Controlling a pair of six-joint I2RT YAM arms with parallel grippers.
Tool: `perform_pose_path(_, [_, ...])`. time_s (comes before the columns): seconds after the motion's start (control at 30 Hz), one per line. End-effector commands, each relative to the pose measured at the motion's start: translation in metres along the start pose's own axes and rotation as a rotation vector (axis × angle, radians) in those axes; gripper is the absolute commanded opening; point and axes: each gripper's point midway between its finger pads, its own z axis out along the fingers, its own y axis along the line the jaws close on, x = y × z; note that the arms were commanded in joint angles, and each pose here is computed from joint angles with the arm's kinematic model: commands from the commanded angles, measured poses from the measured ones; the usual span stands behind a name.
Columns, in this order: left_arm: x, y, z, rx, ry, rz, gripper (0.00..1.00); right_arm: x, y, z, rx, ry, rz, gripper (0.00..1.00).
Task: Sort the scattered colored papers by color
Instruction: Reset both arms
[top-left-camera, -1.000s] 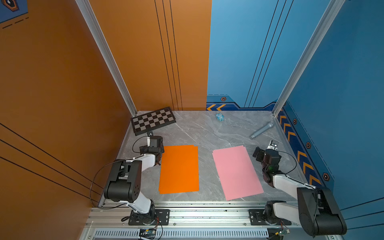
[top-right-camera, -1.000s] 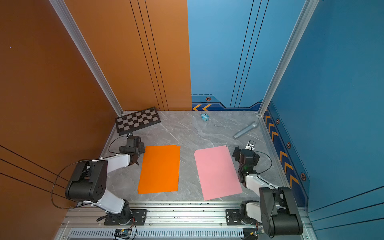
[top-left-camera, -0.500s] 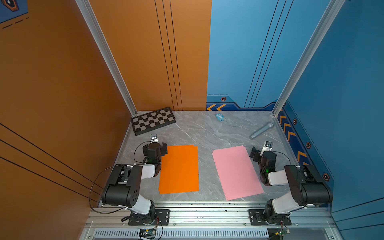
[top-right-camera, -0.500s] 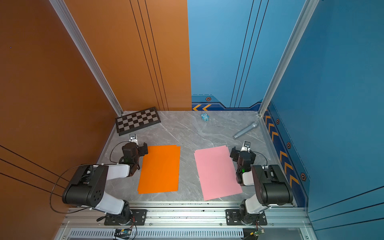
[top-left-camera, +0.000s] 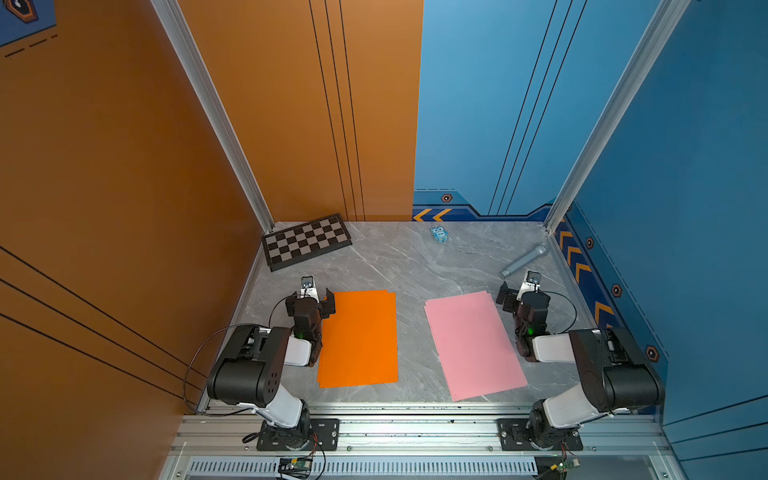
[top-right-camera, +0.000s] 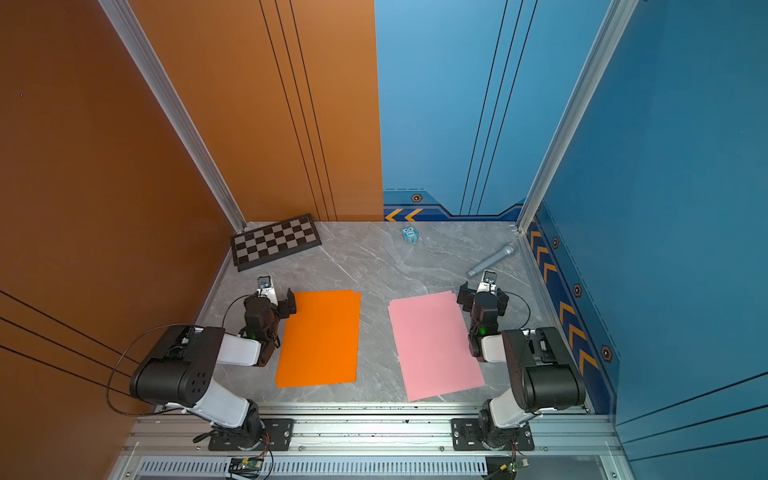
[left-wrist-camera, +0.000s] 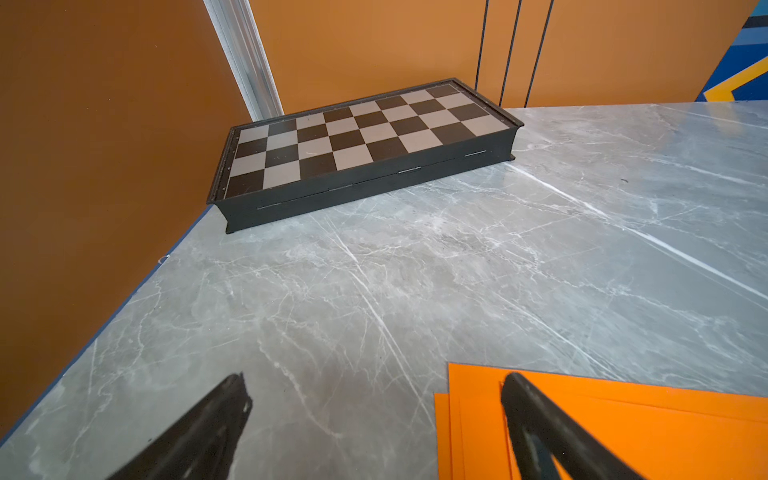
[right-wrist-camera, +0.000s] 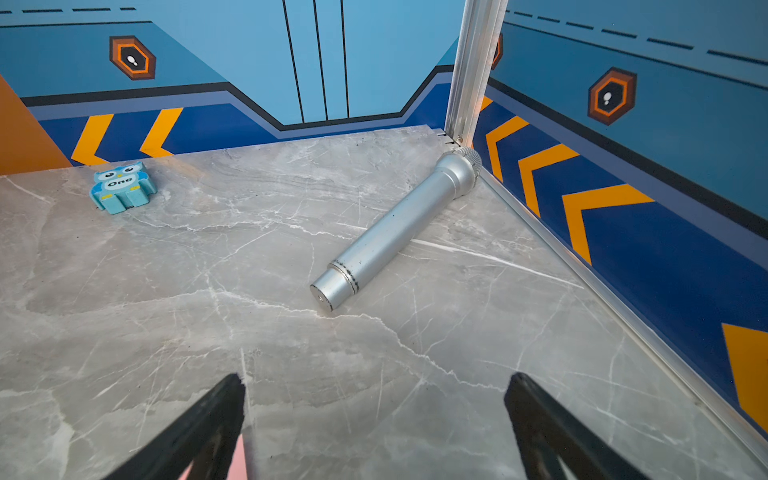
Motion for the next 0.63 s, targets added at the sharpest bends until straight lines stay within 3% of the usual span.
perform_pose_path(0.0, [-0.010,0.000,0.001,-0.015,-0.034,0.009,0.98,0.003,-0.002,0.000,0.024,0.009,-0.036,1.00])
perform_pose_path(0.6, [-0.012,-0.011,0.001,0.009,-0.038,0.055,0.98,0.004,0.001,0.001,0.001,0.019,-0.039,1.00])
